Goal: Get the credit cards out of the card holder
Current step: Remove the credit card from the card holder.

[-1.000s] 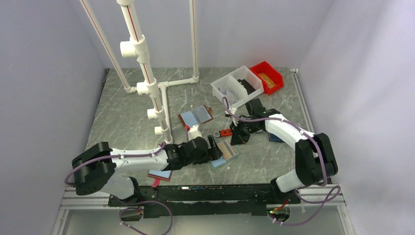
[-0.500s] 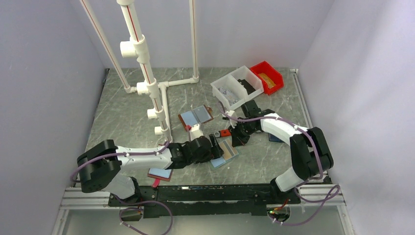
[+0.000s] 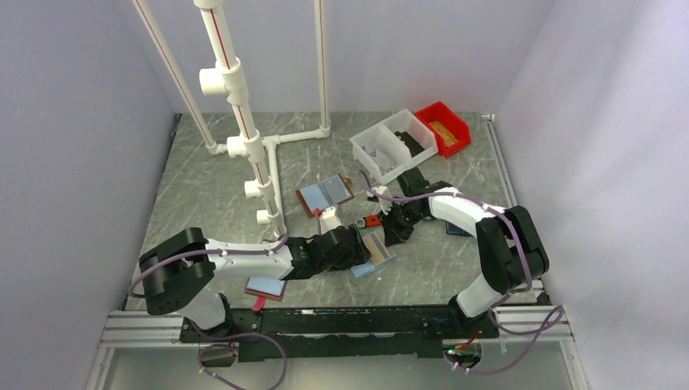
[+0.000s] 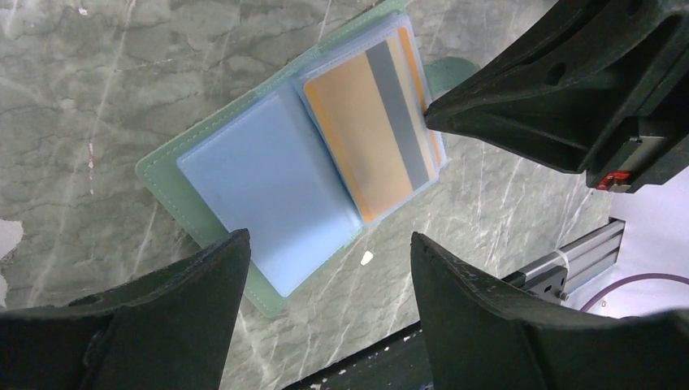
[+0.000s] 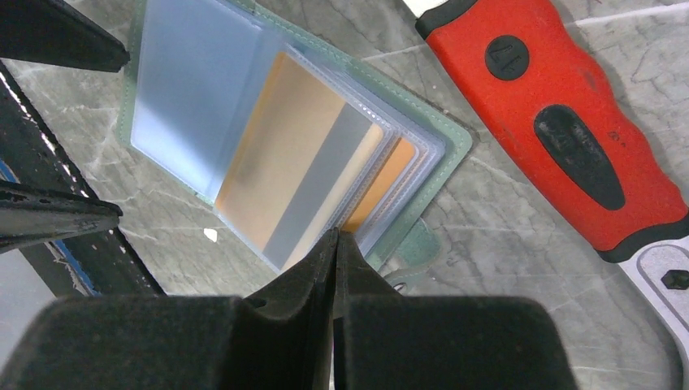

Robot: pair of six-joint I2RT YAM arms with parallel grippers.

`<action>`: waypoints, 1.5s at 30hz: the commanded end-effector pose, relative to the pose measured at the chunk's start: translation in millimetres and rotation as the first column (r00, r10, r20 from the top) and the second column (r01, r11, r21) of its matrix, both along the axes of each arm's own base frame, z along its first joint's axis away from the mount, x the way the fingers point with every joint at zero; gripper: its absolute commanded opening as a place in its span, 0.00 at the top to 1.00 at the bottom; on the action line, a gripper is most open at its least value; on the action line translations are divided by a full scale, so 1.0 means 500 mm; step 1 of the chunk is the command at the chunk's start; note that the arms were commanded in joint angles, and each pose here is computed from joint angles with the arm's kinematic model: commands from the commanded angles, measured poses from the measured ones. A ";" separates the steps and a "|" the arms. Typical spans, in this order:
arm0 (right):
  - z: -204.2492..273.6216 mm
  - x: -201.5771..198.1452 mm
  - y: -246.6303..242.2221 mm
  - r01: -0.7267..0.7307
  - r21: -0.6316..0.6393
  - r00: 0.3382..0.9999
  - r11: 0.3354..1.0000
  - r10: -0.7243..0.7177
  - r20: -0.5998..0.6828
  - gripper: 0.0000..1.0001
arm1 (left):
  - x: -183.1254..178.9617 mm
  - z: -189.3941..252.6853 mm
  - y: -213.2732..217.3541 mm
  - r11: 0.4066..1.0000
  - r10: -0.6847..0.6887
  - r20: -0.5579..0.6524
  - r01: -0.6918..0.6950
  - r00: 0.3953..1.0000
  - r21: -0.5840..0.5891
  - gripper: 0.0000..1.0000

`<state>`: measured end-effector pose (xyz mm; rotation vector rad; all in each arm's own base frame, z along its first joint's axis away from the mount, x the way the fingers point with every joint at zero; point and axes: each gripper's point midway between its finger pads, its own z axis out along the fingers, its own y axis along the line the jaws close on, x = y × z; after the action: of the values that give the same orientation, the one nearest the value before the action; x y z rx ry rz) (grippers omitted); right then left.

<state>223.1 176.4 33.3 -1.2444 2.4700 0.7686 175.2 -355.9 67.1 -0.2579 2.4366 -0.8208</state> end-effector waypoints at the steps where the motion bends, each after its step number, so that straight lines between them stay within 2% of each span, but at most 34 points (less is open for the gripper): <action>1: 0.015 0.023 0.016 0.004 0.020 1.000 1.000 -0.004 0.027 0.96 | 0.020 0.032 -0.032 1.000 0.005 0.042 -0.004 0.999 -0.031 0.23; 12: 0.014 0.017 0.022 0.001 0.030 1.000 1.000 -0.001 -0.002 0.96 | 0.032 0.014 -0.044 1.000 0.000 0.040 0.000 0.999 -0.006 0.23; 29: 0.035 -0.001 0.049 -0.024 0.114 0.998 0.993 0.030 -0.057 0.96 | 0.052 -0.020 -0.080 1.000 -0.027 0.010 0.027 1.000 -0.014 0.23; 45: 0.062 -0.035 0.089 -0.044 0.259 0.978 0.965 0.095 -0.187 0.96 | 0.044 -0.032 -0.093 0.997 -0.070 0.002 0.070 0.998 -0.041 0.22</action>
<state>209.9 204.1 47.5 -1.2156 2.4585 1.0829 197.7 -393.2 47.8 -0.2135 2.4509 -0.8502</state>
